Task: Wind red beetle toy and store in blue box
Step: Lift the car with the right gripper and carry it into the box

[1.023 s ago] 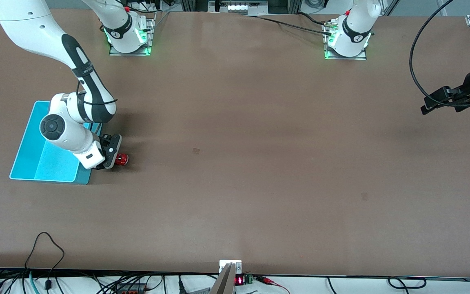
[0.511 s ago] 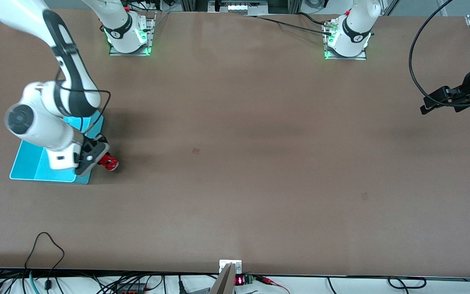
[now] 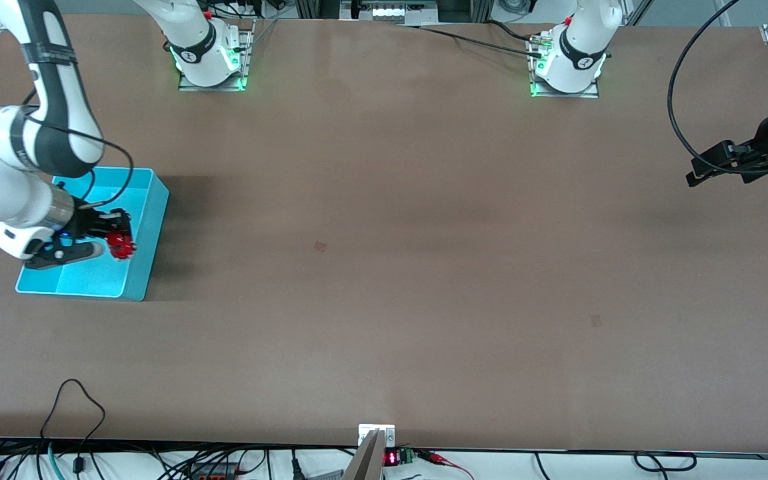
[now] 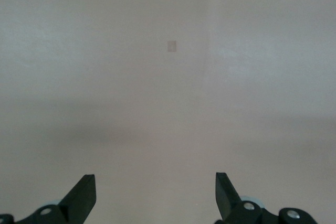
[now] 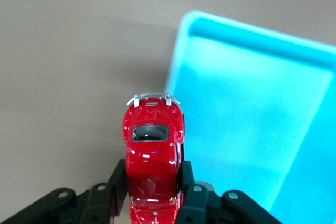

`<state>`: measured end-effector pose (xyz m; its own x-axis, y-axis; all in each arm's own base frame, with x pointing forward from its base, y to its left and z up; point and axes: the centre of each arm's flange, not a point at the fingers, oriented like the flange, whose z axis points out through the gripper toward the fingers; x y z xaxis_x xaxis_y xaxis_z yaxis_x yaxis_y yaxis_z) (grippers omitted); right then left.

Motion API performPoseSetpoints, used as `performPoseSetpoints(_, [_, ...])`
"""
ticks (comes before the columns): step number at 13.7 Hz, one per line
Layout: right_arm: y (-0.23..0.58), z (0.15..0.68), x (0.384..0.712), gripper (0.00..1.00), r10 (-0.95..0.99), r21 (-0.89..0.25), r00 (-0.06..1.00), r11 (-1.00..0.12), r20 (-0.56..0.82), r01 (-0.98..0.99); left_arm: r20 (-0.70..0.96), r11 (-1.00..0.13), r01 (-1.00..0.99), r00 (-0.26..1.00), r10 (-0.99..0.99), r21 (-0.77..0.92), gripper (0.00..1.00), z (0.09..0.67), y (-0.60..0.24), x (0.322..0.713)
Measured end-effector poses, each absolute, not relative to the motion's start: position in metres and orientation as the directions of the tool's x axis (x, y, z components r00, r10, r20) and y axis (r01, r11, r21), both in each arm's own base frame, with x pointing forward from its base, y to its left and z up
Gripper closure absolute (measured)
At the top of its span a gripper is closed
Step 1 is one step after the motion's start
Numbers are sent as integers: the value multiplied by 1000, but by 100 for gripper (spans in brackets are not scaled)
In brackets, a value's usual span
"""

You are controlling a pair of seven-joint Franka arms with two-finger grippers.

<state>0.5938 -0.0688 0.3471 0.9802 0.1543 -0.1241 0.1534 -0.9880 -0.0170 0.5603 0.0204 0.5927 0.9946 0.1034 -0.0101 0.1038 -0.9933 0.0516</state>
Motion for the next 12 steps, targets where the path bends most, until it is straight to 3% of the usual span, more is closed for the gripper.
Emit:
performPoseSetpoints(4, [-125,311,569,56,45,-1,982,-999,-184,45,-10,-993,103,995,103,52,0,593,20,560])
performPoseSetpoints(12, [-143,230,520,56,-7,21,981,-1000,-196,-3,-10,-993,103,995,103,52,0,593,20,560])
